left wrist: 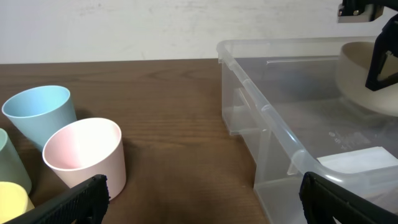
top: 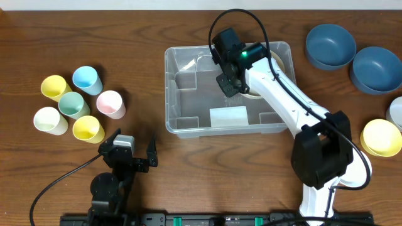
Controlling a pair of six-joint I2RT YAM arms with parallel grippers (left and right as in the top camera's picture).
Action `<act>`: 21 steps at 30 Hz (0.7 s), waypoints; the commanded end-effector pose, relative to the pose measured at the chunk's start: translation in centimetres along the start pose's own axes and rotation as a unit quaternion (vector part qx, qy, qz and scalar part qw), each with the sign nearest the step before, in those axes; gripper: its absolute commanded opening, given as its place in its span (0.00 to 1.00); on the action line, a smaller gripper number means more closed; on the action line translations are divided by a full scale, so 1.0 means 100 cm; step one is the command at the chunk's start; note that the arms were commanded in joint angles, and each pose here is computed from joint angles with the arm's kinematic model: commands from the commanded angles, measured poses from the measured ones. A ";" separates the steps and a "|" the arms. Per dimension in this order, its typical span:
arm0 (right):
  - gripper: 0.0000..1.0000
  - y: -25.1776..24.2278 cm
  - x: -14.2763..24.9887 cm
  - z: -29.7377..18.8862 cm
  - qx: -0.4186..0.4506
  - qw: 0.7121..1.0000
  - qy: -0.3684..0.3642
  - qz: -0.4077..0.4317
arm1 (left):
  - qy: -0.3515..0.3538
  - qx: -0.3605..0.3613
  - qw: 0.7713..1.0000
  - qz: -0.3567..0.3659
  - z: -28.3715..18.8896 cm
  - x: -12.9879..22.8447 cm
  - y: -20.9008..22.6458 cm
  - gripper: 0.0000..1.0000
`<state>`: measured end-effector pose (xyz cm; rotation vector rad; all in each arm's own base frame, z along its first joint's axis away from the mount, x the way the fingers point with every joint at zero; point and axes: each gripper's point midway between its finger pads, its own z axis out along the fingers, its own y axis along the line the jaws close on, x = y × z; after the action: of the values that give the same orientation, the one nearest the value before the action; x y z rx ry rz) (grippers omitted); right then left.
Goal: Pack container
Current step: 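Lift the cream bowl with the right gripper over the clear bin, then lower the cream bowl into the bin's right side with right gripper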
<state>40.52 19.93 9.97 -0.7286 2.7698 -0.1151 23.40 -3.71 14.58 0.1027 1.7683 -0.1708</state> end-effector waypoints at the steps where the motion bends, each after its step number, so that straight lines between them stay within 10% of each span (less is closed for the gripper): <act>1: 0.02 -0.008 -0.005 0.000 0.030 0.999 -0.005 -0.013 | 0.021 0.004 1.000 -0.001 0.001 0.014 -0.001 0.98; 21: 0.01 -0.012 -0.005 0.002 0.042 0.999 -0.005 -0.034 | 0.021 0.004 1.000 -0.001 0.001 0.014 -0.001 0.98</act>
<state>41.15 19.62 10.03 -0.7536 2.7392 -0.1625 23.40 -3.71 14.58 0.1027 1.7683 -0.1708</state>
